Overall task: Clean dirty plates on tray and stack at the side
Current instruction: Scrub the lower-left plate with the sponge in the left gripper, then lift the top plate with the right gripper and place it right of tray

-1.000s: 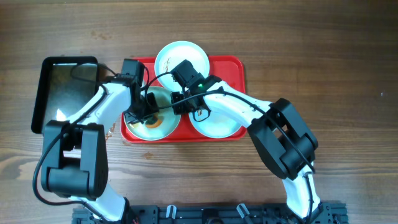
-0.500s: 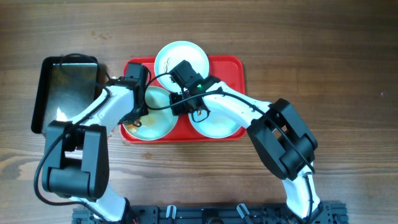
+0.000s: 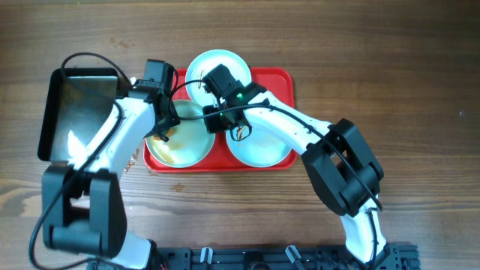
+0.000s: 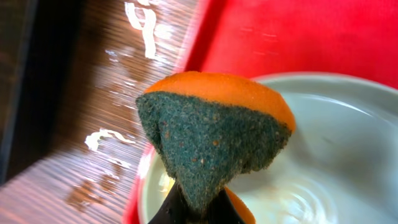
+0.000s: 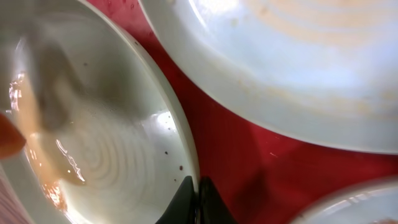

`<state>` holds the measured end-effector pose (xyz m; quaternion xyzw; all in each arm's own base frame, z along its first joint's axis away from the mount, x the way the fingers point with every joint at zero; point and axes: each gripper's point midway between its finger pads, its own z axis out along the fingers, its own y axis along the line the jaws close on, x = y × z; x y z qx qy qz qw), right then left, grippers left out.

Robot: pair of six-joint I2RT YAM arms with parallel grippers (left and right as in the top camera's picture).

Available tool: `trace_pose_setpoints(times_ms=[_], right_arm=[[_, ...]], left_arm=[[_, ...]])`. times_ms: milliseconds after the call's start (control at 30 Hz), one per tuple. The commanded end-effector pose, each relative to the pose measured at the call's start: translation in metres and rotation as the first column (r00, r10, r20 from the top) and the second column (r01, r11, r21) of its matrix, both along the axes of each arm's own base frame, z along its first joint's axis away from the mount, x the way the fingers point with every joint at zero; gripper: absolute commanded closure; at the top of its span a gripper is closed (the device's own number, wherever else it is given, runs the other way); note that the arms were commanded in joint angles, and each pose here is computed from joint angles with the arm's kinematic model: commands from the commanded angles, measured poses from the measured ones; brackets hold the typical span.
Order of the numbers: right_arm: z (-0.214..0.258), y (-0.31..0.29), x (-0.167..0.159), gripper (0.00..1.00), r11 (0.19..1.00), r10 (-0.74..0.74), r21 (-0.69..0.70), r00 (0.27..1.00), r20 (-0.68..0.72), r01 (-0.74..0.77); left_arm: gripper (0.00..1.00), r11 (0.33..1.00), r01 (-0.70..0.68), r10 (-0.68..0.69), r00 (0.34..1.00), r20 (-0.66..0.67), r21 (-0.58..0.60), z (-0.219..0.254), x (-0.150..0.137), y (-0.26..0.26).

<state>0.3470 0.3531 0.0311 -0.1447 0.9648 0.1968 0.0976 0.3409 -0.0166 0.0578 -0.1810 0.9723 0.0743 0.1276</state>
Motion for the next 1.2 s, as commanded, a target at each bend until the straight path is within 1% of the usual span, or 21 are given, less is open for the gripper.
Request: trace_pose_setpoints(times_ms=[0, 100, 300, 400, 533, 567, 700, 833, 933, 1000, 1167], right_arm=[[0.042, -0.001, 0.024, 0.96, 0.999, 0.016, -0.038, 0.991, 0.133, -0.011], [0.059, -0.019, 0.031, 0.96, 0.992, -0.004, -0.125, 0.983, 0.182, 0.027], [0.074, -0.049, 0.034, 0.96, 0.959, -0.029, -0.271, 0.976, 0.216, 0.088], [0.084, -0.057, 0.033, 0.96, 0.947, -0.031, -0.306, 0.976, 0.217, 0.098], [0.107, -0.073, 0.034, 0.96, 0.92, -0.037, -0.369, 0.968, 0.249, 0.131], [0.115, -0.075, 0.035, 0.96, 0.917, -0.039, -0.375, 0.965, 0.259, 0.137], [0.153, -0.086, 0.039, 0.96, 0.899, -0.016, -0.408, 0.944, 0.331, 0.158], [0.183, -0.102, 0.039, 0.96, 0.867, -0.012, -0.451, 0.915, 0.404, 0.211], [0.196, -0.103, 0.035, 0.96, 0.84, 0.055, -0.503, 0.892, 0.449, 0.201], [0.203, -0.102, 0.034, 0.96, 0.804, 0.112, -0.557, 0.867, 0.486, 0.208], [0.226, -0.089, 0.028, 0.96, 0.721, 0.255, -0.649, 0.779, 0.573, 0.242]], left_arm=[[0.96, 0.975, 0.041, -0.025, 0.997, 0.074, -0.22, 0.032, 0.003, -0.037], [0.96, 0.961, 0.061, -0.037, 0.995, 0.093, -0.271, 0.045, -0.002, -0.045], [0.96, 0.964, 0.065, -0.035, 0.992, 0.119, -0.259, 0.069, -0.017, -0.039], [0.96, 0.966, 0.039, -0.012, 0.994, 0.109, -0.256, 0.073, -0.023, -0.03], [0.96, 0.967, -0.029, 0.044, 0.998, 0.053, -0.255, 0.069, -0.034, -0.01], [0.96, 0.965, -0.027, 0.04, 0.998, 0.046, -0.26, 0.068, -0.036, -0.009], [0.96, 0.955, 0.067, -0.057, 0.997, 0.045, -0.289, 0.068, -0.038, -0.018], [0.96, 0.955, 0.072, -0.056, 0.997, 0.061, -0.289, 0.07, -0.034, -0.018], [0.96, 0.954, 0.075, -0.056, 0.996, 0.074, -0.289, 0.07, -0.031, -0.018], [0.96, 0.954, 0.075, -0.056, 0.996, 0.074, -0.289, 0.07, -0.031, -0.018], [0.96, 0.954, 0.075, -0.056, 0.996, 0.074, -0.289, 0.07, -0.031, -0.018]])
